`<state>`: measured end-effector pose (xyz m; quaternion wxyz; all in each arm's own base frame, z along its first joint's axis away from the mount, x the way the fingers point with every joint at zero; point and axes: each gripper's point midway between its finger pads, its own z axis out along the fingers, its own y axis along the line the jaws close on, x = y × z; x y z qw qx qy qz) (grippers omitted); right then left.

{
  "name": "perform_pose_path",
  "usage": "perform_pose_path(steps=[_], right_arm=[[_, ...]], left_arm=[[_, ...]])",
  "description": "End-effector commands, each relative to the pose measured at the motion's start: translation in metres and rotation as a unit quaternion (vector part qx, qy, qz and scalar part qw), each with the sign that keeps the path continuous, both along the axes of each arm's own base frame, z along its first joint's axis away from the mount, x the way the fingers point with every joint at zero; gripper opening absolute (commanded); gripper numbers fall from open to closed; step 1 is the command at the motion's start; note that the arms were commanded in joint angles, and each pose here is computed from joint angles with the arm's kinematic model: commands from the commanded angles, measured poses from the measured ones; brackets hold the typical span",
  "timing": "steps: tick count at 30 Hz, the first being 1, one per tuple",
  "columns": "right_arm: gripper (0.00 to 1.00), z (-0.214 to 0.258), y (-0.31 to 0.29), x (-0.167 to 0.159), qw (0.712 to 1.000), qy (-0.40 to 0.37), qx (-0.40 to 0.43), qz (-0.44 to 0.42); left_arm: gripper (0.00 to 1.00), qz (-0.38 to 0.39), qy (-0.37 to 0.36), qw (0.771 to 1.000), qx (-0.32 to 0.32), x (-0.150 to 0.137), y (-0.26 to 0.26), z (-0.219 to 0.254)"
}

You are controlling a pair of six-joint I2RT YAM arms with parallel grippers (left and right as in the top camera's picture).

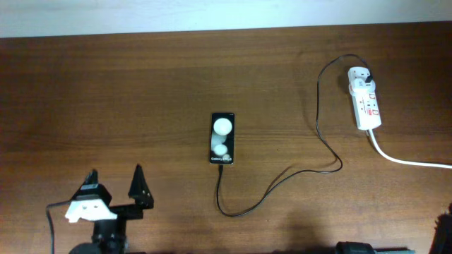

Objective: Plug charger to phone and switch on socket

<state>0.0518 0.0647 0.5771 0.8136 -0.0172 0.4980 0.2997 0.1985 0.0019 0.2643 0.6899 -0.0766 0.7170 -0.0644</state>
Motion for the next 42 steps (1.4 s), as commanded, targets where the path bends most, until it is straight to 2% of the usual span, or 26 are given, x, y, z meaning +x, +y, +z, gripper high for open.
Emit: perform_pose_path(steps=[1, 4, 8, 14, 16, 21, 33, 42], right_arm=[[0.24, 0.003, -0.002, -0.014, 1.0, -0.018, 0.005, -0.006], [0.24, 0.003, -0.002, -0.02, 1.0, -0.025, 0.004, -0.006], [0.23, 0.003, -0.002, -0.02, 1.0, -0.025, 0.004, -0.006], [0.24, 0.003, -0.002, -0.022, 1.0, -0.027, 0.004, -0.006], [0.24, 0.003, -0.002, -0.022, 1.0, -0.027, 0.004, -0.006], [0.24, 0.003, -0.002, -0.027, 0.999, -0.032, 0.005, -0.007], [0.24, 0.003, -0.003, -0.029, 0.999, -0.035, 0.006, -0.01], [0.24, 0.002, 0.0, -0.056, 0.998, -0.064, 0.004, -0.01]], left_arm=[[0.99, -0.01, -0.024, 0.999, 0.025, 0.01, -0.003, -0.003], [0.99, -0.01, -0.016, 0.999, 0.045, 0.02, -0.003, -0.021], [0.99, -0.009, 0.063, 0.997, 0.045, 0.018, -0.002, -0.063], [0.99, 0.013, 0.112, 0.992, 0.048, 0.02, 0.007, -0.098], [0.99, 0.02, 0.103, 0.993, 0.049, 0.025, 0.009, -0.103], [0.99, 0.024, 0.023, 0.998, 0.047, 0.045, 0.009, -0.101], [0.99, 0.024, 0.026, 0.998, 0.047, 0.047, 0.009, -0.108], [0.99, 0.024, 0.017, 0.998, 0.046, 0.047, 0.009, -0.106]])
